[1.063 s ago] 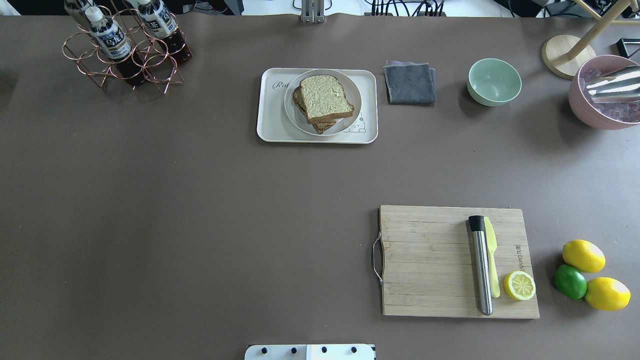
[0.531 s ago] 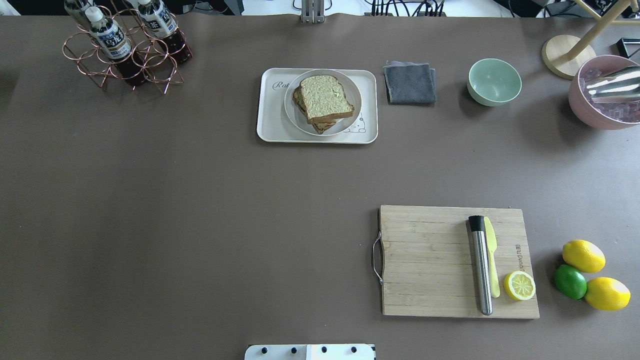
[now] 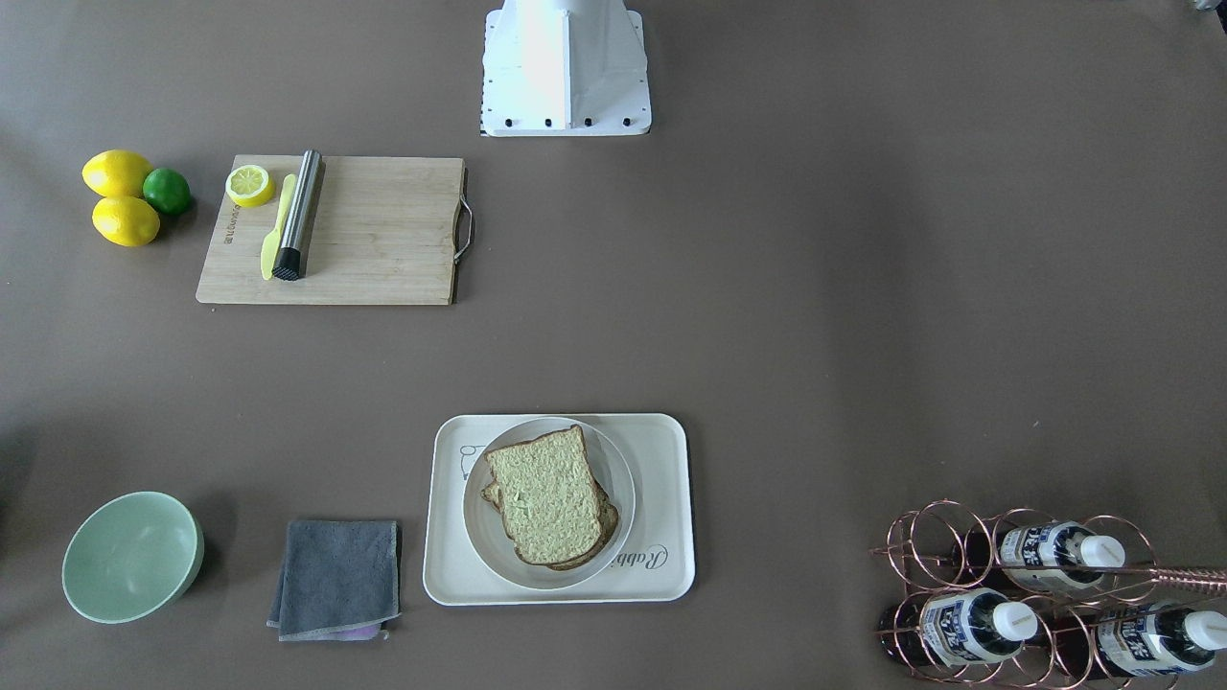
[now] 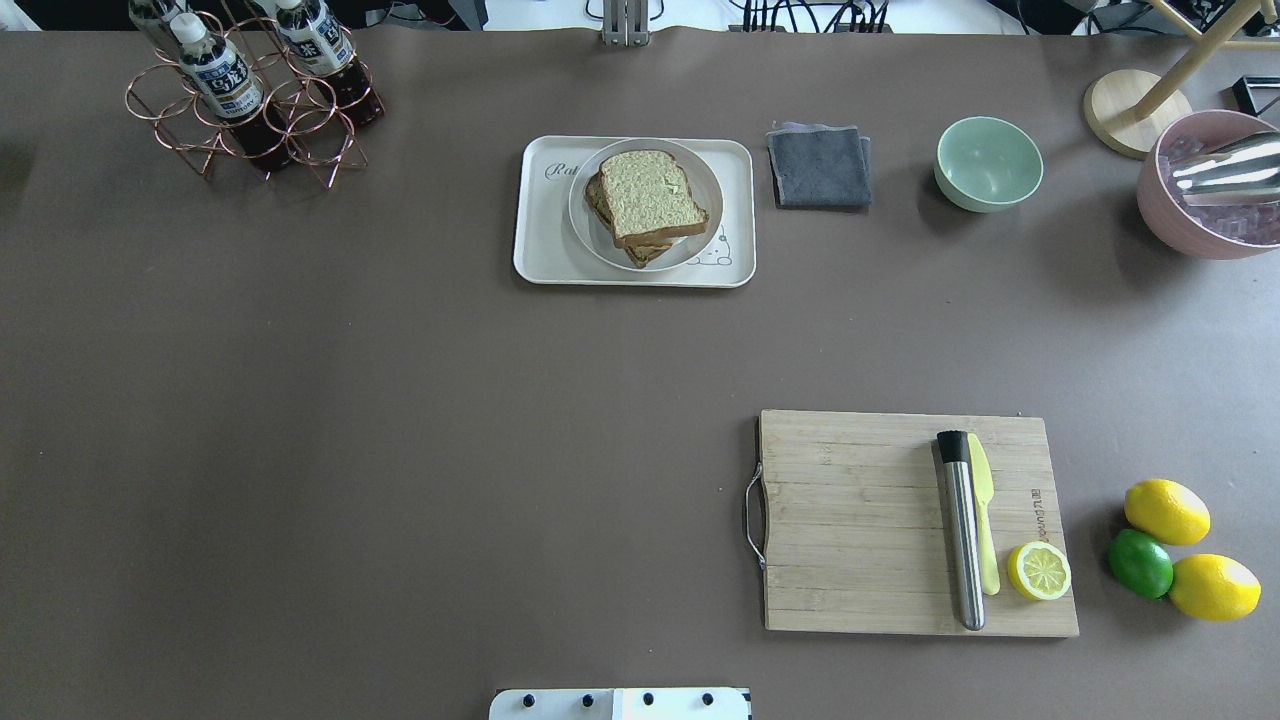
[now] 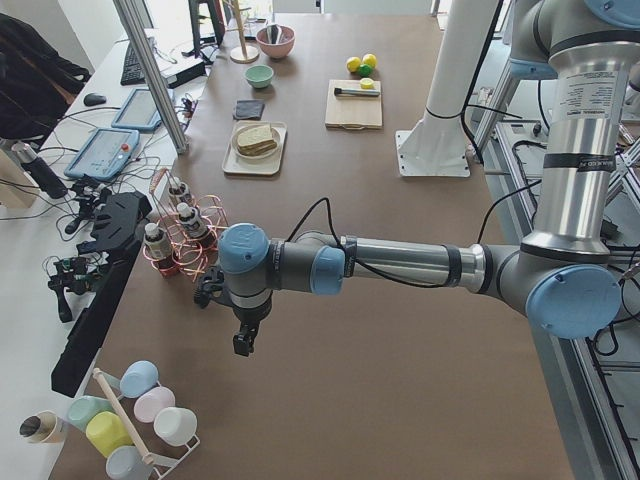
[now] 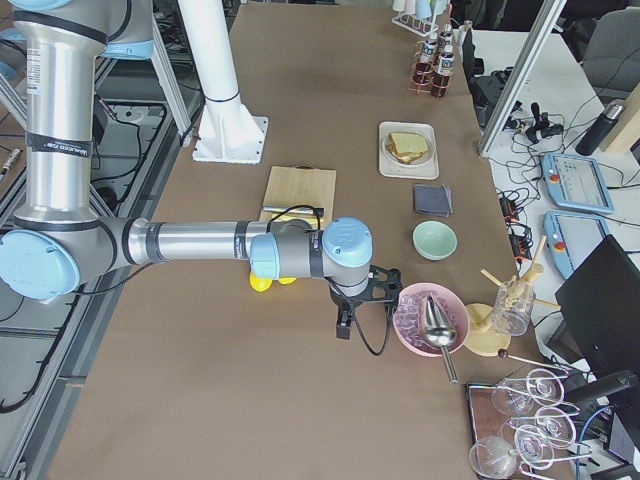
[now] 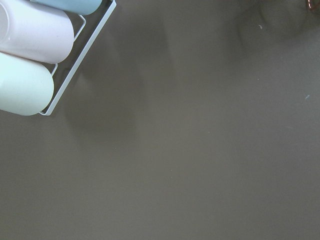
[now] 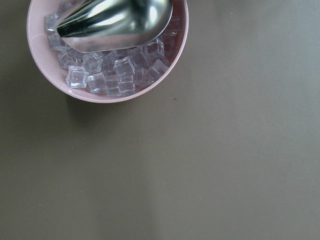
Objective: Make sandwich and place on tray
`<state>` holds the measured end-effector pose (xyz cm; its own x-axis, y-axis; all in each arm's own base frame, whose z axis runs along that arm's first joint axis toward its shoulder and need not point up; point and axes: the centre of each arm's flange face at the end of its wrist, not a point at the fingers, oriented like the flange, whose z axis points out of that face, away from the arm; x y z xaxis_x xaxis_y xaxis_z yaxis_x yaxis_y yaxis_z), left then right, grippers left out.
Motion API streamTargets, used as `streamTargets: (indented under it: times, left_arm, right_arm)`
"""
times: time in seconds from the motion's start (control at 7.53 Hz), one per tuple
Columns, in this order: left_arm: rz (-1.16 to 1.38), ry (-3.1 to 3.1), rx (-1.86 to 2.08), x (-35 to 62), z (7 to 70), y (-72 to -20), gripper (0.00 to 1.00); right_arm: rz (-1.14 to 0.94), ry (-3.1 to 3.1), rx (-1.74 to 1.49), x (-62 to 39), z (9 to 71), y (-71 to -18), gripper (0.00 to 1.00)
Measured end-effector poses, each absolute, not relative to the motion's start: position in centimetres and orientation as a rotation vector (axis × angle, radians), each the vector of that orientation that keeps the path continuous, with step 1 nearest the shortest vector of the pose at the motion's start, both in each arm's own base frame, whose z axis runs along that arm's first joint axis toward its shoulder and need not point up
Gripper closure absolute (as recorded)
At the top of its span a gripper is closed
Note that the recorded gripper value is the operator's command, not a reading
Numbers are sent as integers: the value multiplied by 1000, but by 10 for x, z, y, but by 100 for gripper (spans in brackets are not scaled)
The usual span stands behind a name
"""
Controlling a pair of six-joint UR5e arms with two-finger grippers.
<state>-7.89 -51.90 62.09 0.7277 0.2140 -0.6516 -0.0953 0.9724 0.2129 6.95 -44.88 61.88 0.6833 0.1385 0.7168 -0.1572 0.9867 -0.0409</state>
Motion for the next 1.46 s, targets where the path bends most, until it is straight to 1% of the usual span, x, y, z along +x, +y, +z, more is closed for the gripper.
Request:
streamTargets:
  times: [1.46]
  left_arm:
    - [173,737,180,-79,613,-526,2]
  right_arm:
    - [162,-803,35,70,613,-451,1]
